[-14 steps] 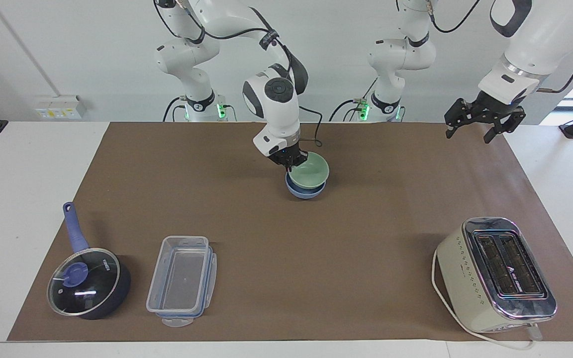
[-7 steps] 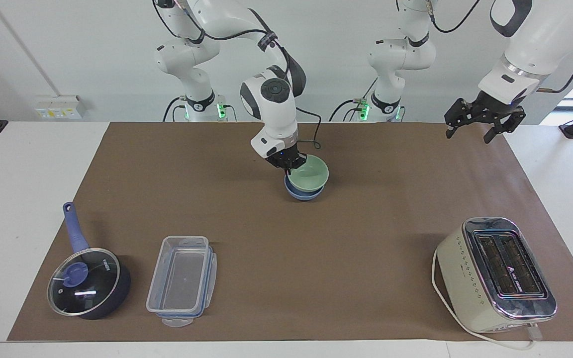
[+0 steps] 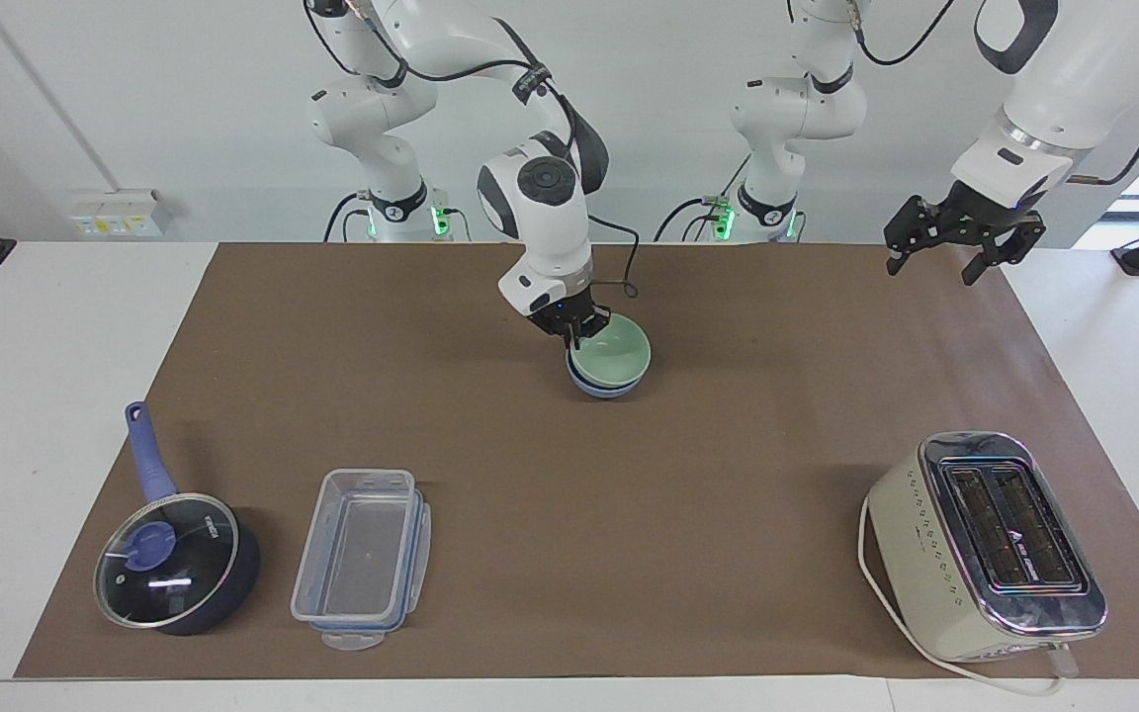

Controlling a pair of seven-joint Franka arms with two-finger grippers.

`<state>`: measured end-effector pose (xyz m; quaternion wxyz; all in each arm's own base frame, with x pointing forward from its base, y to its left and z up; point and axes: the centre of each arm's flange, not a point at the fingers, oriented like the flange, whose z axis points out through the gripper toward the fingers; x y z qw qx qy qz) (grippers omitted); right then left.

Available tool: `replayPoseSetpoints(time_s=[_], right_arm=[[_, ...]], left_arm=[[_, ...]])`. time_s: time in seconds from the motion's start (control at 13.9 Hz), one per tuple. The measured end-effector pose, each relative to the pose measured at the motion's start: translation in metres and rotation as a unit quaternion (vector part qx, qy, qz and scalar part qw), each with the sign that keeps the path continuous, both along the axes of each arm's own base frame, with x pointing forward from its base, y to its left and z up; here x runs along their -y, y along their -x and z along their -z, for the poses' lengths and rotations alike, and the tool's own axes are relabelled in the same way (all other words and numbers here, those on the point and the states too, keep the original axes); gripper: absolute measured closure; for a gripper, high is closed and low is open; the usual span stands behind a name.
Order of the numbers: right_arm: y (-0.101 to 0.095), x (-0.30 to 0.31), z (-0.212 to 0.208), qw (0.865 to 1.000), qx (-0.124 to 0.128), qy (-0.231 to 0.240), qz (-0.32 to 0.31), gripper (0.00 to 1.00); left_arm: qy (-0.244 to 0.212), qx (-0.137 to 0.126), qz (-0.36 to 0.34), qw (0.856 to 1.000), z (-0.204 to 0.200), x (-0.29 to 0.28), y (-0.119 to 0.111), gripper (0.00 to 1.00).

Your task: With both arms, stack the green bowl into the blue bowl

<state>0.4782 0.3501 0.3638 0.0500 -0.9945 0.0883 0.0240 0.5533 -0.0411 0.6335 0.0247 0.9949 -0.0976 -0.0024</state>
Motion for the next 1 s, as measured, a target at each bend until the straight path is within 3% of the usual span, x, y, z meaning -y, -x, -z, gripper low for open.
replayPoseSetpoints(time_s=[0.29,0.5,0.79,1.0], right_arm=[[-0.001,0.000,0.000,1.000,0.001,-0.001,0.000,0.74],[-0.009,0.003,-0.009,1.000,0.015,-0.007,0.006,0.48],[-0.049,0.056,-0.061,0.997,0.069,-0.001,0.026,0.04],[-0.071,0.112,-0.107,0.996,0.085,0.008,0.030,0.00]], left_arm=[[0.000,0.000,0.000,1.000,0.000,0.000,0.000,0.00],[0.000,0.000,0.000,1.000,0.000,0.000,0.000,0.00],[0.000,0.000,0.000,1.000,0.000,0.000,0.000,0.00],[0.000,0.000,0.000,1.000,0.000,0.000,0.000,0.00]])
